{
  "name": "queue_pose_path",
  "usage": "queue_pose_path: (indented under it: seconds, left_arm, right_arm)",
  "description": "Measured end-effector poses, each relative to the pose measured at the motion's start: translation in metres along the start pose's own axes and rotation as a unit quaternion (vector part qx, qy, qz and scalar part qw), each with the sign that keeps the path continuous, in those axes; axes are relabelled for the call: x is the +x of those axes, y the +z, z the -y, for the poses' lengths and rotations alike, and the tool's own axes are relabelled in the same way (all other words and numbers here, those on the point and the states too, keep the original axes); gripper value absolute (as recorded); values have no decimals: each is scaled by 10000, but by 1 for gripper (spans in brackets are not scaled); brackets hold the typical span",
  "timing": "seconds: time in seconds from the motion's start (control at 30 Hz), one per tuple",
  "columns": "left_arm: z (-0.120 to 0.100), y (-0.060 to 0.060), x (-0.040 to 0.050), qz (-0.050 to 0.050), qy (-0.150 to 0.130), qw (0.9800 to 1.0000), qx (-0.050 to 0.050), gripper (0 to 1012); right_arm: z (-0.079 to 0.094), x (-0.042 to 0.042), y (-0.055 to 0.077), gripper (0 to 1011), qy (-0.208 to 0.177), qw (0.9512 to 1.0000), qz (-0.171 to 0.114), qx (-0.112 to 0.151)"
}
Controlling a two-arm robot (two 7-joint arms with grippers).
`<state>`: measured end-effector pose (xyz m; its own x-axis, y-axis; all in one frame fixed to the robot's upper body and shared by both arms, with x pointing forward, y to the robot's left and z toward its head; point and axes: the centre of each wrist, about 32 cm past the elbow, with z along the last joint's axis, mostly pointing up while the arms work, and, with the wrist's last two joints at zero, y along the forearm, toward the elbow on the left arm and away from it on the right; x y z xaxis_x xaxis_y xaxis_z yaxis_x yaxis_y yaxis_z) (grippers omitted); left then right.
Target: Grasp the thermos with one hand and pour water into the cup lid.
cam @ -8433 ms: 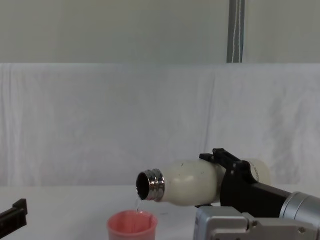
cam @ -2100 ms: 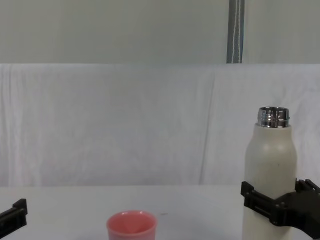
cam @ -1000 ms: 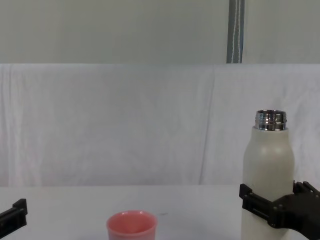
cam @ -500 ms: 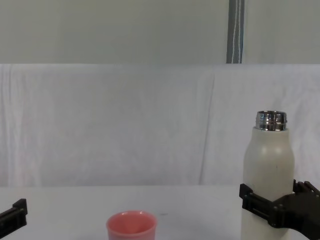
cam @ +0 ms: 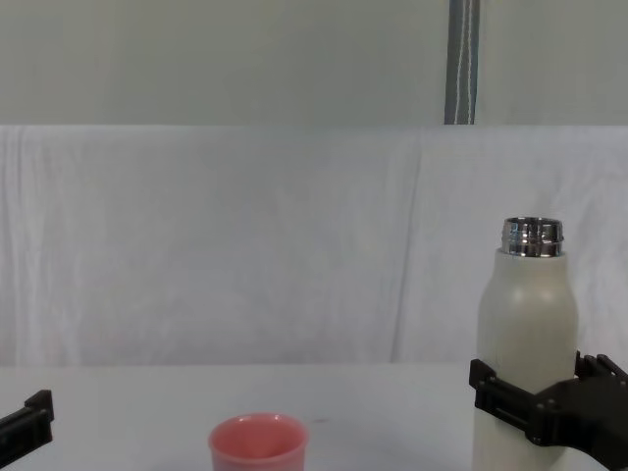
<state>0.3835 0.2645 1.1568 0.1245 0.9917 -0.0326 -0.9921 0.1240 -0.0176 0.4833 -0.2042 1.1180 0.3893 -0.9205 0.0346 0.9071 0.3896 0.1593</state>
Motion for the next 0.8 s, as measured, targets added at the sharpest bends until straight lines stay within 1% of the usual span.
queue_pose_path:
  seconds: [0.37, 0.8]
  left_arm:
    - [0, 0, 0, 0, 0, 10000, 0, 1001]
    - [0, 0, 0, 0, 0, 10000, 0, 1001]
  right_arm:
    - [33, -25, 24, 1001, -1, 10000, -61, -18]
    - [59, -28, 27, 1001, -16, 10000, -76, -19]
